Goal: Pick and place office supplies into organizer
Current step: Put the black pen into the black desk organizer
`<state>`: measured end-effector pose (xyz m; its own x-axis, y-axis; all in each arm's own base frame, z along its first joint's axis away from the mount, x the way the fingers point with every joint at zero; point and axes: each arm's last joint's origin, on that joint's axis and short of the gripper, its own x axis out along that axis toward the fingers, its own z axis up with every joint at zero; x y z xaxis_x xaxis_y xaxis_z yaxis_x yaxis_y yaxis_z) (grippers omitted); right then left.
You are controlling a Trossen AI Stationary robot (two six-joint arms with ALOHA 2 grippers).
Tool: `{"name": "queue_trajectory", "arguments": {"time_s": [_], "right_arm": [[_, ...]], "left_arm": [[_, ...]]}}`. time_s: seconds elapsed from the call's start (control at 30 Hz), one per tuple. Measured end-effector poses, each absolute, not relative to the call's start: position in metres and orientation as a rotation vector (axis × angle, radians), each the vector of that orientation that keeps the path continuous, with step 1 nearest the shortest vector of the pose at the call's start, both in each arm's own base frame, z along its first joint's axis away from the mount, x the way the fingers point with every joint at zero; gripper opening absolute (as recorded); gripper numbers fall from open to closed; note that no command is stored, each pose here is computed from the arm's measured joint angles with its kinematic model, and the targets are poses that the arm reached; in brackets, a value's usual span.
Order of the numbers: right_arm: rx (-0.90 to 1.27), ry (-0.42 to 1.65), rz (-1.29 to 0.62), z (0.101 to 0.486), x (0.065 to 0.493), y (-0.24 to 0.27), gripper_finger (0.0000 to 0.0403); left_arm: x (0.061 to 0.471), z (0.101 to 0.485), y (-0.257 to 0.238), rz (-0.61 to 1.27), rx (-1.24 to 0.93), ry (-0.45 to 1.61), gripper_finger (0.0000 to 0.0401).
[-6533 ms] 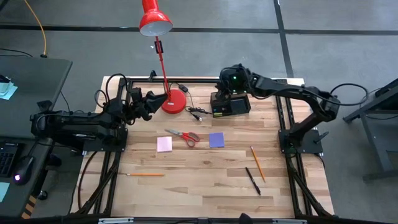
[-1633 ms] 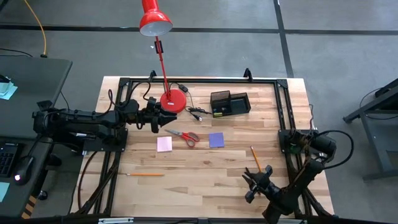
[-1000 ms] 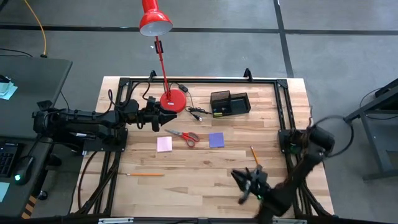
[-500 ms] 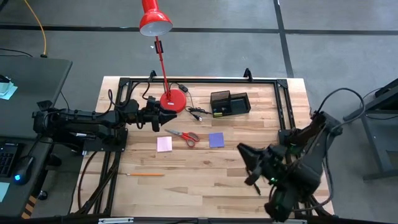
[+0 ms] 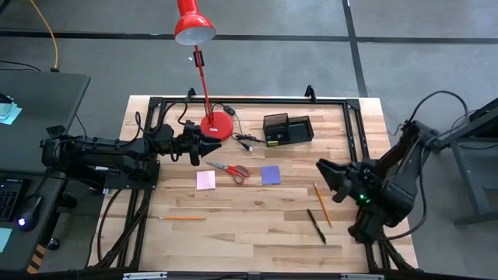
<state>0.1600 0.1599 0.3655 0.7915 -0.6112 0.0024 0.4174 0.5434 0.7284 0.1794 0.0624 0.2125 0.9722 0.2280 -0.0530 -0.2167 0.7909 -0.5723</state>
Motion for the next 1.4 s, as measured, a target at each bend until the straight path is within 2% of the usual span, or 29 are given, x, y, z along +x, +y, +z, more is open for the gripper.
{"name": "queue_trajectory", "arguments": {"time_s": [0.4,0.63,0.87,1.07,1.2,1.4], "right_arm": [[0.767,-0.282,-0.668,0.277,0.134,0.112,0.0145],[0.824,-0.225,-0.58,0.206,0.139,0.146,0.0145],[0.76,-0.01,-0.498,0.162,0.162,0.18,0.0144],[0.796,0.039,-0.523,0.125,0.173,0.196,0.0132],[0.854,0.014,-0.53,0.109,0.173,0.206,0.0123],[0.863,0.111,-0.564,0.1,0.165,0.208,0.0112]], "left_arm": [[0.179,0.212,0.063,0.251,-0.623,-0.02,0.0145],[0.179,0.212,0.063,0.244,-0.651,-0.02,0.0145],[0.179,0.212,0.063,0.262,-0.65,-0.025,0.0145],[0.179,0.212,0.064,0.304,-0.648,-0.038,0.0145],[0.179,0.21,0.064,0.309,-0.652,-0.023,0.0145],[0.179,0.209,0.064,0.312,-0.654,-0.013,0.0145]]}}
